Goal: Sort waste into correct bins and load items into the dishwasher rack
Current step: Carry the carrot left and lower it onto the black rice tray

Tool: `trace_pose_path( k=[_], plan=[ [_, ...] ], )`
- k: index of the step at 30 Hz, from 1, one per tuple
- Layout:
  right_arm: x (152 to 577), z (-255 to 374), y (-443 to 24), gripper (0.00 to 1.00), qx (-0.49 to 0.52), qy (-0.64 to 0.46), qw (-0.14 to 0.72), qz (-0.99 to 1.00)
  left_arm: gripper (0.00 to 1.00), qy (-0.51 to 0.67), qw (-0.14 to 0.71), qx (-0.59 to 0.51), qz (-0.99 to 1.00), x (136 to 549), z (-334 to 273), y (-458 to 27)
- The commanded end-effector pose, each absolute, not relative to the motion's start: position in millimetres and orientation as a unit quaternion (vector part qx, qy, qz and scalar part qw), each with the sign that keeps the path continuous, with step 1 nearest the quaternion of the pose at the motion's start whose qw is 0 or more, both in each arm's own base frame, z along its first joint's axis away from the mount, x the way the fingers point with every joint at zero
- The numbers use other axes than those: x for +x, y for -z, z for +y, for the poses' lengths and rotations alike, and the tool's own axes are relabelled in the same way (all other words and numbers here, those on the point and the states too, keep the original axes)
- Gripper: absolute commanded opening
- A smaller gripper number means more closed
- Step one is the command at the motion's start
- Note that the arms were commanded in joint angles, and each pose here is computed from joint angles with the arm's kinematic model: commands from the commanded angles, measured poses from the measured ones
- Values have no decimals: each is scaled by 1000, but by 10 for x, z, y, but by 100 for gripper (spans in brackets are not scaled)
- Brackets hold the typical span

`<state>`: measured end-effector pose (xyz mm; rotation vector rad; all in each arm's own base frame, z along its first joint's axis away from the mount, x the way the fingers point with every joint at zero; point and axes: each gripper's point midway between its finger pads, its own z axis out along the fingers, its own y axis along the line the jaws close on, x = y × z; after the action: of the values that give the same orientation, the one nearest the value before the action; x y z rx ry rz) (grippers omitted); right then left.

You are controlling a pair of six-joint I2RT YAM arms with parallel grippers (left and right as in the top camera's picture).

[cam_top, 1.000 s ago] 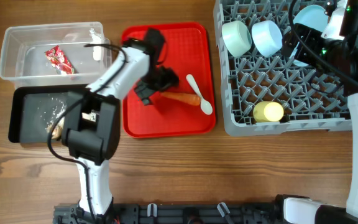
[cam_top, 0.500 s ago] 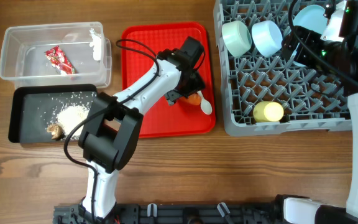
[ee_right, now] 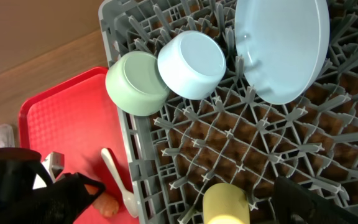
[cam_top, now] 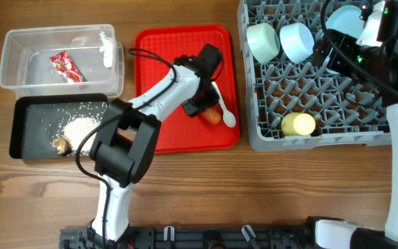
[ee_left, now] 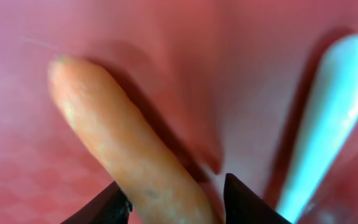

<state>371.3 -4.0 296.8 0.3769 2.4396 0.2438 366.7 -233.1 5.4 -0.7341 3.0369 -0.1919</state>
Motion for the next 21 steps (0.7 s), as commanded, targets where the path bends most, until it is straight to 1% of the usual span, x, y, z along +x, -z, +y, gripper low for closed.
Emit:
trace_pose_path(
  k=[1, 3, 4, 7, 8, 12, 17, 21],
  plan=[
    [3665, -70, -3040, 100, 136, -82, 336, 928, 42, 40, -20, -250, 967, 3652, -2200, 142],
    [3665, -70, -3040, 100, 134, -81, 336, 929, 33, 29, -31, -252, 967, 3616, -2167, 241],
    [3665, -70, -3040, 100, 127, -78, 337, 930, 29, 27, -33, -252, 967, 3608, -2161, 269],
    [3664, -75, -3039, 100, 125, -76, 337, 930, 23, 25, -29, -249, 968, 3619, -2153, 257],
    [3665, -75, -3040, 100, 125, -76, 337, 930, 19, 28, -26, -239, 970, 3633, -2153, 237],
    [3666, -75, -3041, 100, 125, -76, 338, 930, 10, 30, -28, -229, 973, 3649, -2083, 189],
    [3670, -75, -3045, 100, 124, -76, 339, 930, 7, 33, -28, -248, 968, 3702, -1877, -3],
    [3689, -76, -3061, 100, 124, -77, 343, 928, 7, 64, -21, -259, 964, 3791, -1634, -349]
  ],
)
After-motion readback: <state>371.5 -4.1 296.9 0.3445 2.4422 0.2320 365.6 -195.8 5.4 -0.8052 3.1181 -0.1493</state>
